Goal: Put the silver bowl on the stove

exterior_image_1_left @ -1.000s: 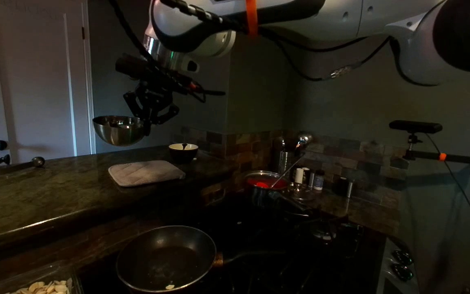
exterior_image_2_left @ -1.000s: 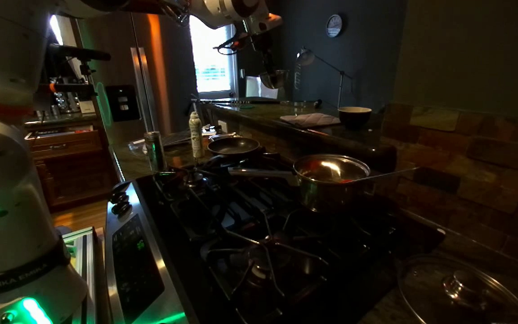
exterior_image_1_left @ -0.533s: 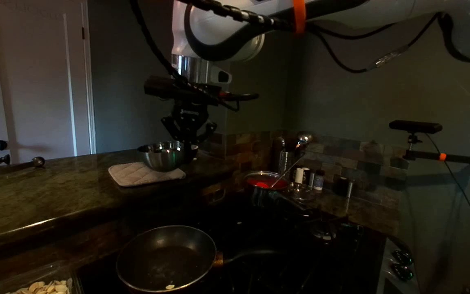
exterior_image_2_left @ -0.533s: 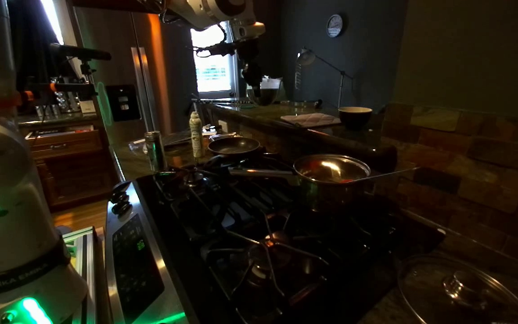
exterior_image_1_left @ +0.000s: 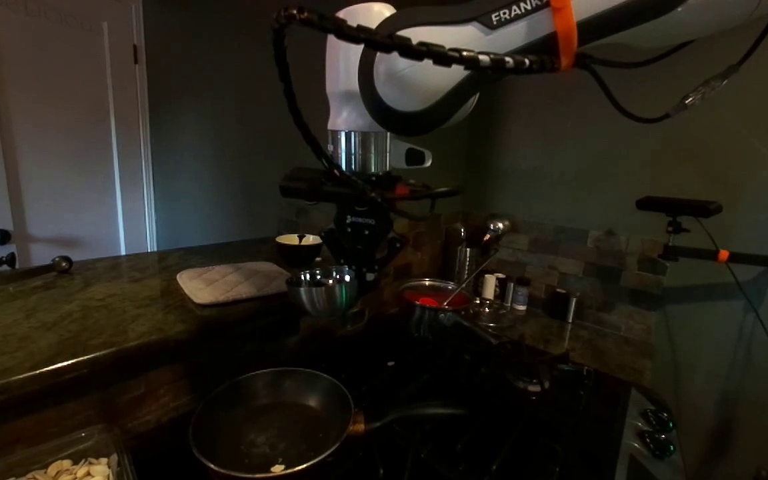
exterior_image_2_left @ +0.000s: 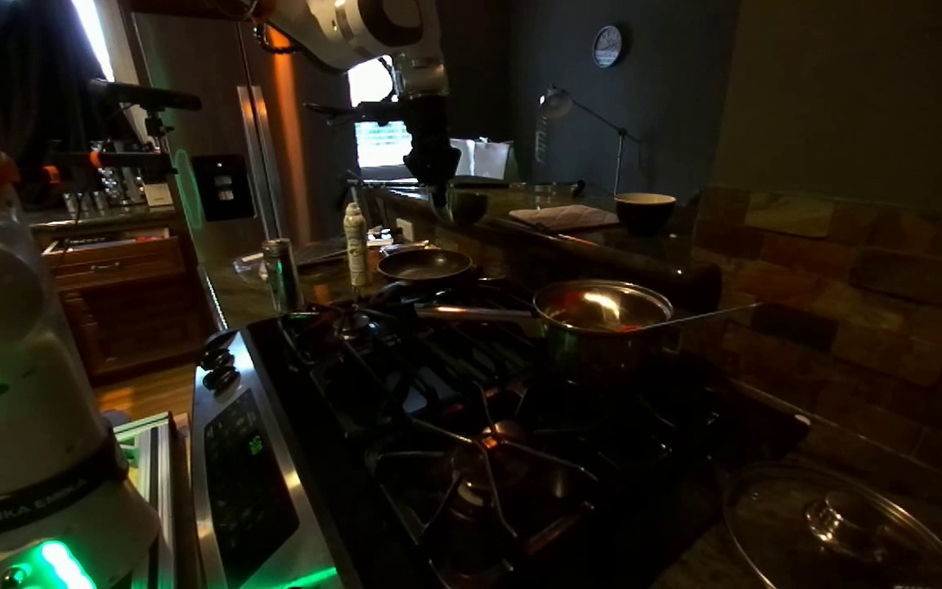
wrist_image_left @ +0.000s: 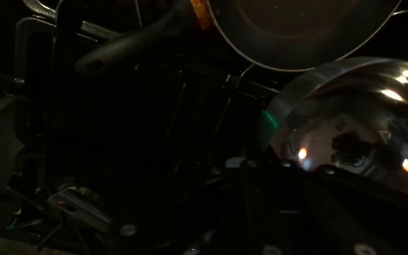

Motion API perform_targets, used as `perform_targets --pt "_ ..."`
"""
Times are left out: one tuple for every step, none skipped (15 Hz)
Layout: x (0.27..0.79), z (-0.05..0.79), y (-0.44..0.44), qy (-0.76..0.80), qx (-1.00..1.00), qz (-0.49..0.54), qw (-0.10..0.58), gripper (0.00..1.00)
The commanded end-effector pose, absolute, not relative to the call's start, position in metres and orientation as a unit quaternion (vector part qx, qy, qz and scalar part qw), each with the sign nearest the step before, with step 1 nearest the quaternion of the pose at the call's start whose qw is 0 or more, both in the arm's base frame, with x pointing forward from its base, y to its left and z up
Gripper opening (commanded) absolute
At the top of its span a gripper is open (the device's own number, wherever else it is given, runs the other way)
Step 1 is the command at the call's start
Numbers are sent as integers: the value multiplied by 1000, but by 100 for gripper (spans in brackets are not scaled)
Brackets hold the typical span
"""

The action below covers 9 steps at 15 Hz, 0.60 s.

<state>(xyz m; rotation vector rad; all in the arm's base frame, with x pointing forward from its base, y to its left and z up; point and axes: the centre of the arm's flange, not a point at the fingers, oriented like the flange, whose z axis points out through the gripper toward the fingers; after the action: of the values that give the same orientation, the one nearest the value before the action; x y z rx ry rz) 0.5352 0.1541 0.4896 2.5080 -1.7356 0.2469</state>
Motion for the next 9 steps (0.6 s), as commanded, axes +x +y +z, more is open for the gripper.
perform_targets --pt "537 490 155 -567 819 81 40 1" --pt "545 493 152 -572 815 83 34 1" --pt "543 490 143 -580 810 82 39 1" --pt "541 488 135 -585 806 82 41 1" --pt "539 484 125 -590 803 80 40 1" --pt "535 479 114 -591 802 76 39 1" --pt "531 472 103 -596 800 69 31 1" --pt "526 465 95 -598 798 67 24 1" --pt "524 458 90 -600 797 67 24 1"
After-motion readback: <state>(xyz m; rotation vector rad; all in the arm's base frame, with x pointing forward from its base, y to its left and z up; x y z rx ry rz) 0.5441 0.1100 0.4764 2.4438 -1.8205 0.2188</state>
